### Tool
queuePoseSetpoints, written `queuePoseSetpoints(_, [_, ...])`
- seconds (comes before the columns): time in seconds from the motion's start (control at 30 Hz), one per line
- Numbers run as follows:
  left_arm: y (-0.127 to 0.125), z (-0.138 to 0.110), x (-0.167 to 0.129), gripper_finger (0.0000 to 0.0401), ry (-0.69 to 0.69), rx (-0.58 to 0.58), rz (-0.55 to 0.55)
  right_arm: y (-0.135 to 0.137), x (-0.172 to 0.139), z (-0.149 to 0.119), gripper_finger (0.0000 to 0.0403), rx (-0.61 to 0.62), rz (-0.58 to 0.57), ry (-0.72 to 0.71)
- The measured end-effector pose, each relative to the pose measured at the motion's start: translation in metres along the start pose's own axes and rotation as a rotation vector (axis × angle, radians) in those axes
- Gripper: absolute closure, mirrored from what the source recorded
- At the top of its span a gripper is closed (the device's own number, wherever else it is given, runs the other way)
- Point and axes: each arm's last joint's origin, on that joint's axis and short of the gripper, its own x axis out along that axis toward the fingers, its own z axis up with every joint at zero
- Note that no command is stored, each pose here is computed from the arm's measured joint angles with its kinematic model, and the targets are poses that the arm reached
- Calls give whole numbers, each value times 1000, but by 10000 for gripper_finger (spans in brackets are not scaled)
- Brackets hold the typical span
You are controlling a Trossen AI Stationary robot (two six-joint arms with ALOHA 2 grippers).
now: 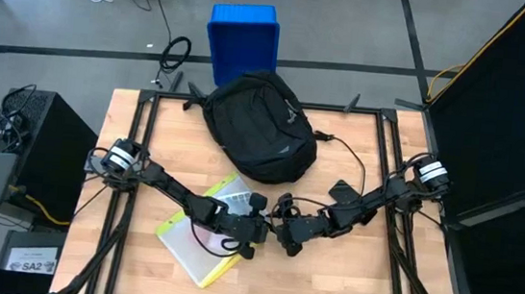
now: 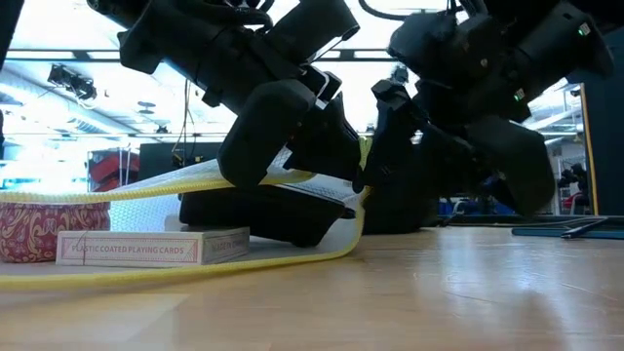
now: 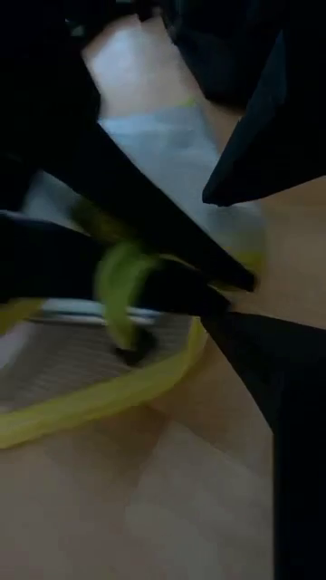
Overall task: Unpack backpack
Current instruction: Close the yellow zip bag
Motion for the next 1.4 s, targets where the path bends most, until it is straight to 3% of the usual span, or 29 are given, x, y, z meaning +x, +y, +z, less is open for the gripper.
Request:
queuePoseSetpoints(0.13, [0,0,0,401,0,0,1,-1,0,0,253,-10,3,-7])
queuePoseSetpoints(0.4, [1,0,0,400,4,-4,12,0,0,-2,369,-12,12,14])
queuePoseSetpoints(0.5, [0,0,0,400,4,-4,11,1,0,-4,390,-22,20,35])
queuePoseSetpoints(0.87, [1,0,0,400,5,6,13,4,-1,-7,388,27,24,75])
queuePoseSetpoints(1.23, [0,0,0,400,3,5,12,7,-2,-9,282,-57,48,93])
queuePoseSetpoints(1.4, [0,0,0,400,-2,1,15,5,-2,-8,262,-89,8,89])
